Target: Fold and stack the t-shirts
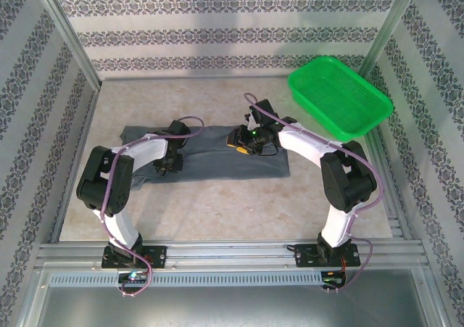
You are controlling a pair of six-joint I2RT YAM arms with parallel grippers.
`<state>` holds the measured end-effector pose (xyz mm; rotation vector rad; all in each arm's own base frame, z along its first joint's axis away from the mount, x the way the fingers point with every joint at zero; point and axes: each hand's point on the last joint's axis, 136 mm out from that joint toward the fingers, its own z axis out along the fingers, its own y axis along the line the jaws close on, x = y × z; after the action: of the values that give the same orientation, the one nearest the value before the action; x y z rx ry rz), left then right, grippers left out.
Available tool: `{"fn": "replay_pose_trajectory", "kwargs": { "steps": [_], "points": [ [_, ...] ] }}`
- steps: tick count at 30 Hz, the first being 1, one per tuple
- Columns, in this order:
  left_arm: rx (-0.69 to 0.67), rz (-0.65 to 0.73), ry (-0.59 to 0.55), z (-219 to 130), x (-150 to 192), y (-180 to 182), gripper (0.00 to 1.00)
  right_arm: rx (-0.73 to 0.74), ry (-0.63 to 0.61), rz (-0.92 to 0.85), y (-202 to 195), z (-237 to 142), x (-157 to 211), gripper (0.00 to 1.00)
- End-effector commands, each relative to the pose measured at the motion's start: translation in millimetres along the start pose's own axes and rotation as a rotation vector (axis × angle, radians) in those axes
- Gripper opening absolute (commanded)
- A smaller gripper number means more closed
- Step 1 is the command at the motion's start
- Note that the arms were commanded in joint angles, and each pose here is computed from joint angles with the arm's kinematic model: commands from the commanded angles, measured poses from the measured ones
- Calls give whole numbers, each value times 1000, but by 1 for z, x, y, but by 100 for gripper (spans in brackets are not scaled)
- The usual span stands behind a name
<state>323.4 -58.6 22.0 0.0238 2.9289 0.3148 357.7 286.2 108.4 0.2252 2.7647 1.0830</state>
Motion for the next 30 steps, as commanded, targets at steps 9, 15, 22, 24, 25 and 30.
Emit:
{"fn": "replay_pose_trajectory", "kwargs": {
  "steps": [9,15,22,24,25,30],
  "points": [
    [-42,43,-65,-29,-21,11,0,0,1,18,-1,-2,-7,46],
    [-2,27,-65,-33,-35,17,0,5,10,24,-4,-2,-7,45],
    [90,74,-15,-23,-51,20,3,9,23,27,-7,-1,-4,45],
    [156,50,6,-17,-56,22,6,11,25,28,-8,-1,-4,45],
    [180,38,9,-15,-59,24,7,12,26,29,-8,-2,-3,45],
    [212,14,1,-4,-77,36,18,16,29,33,-11,-1,-1,45]
  ]
}}
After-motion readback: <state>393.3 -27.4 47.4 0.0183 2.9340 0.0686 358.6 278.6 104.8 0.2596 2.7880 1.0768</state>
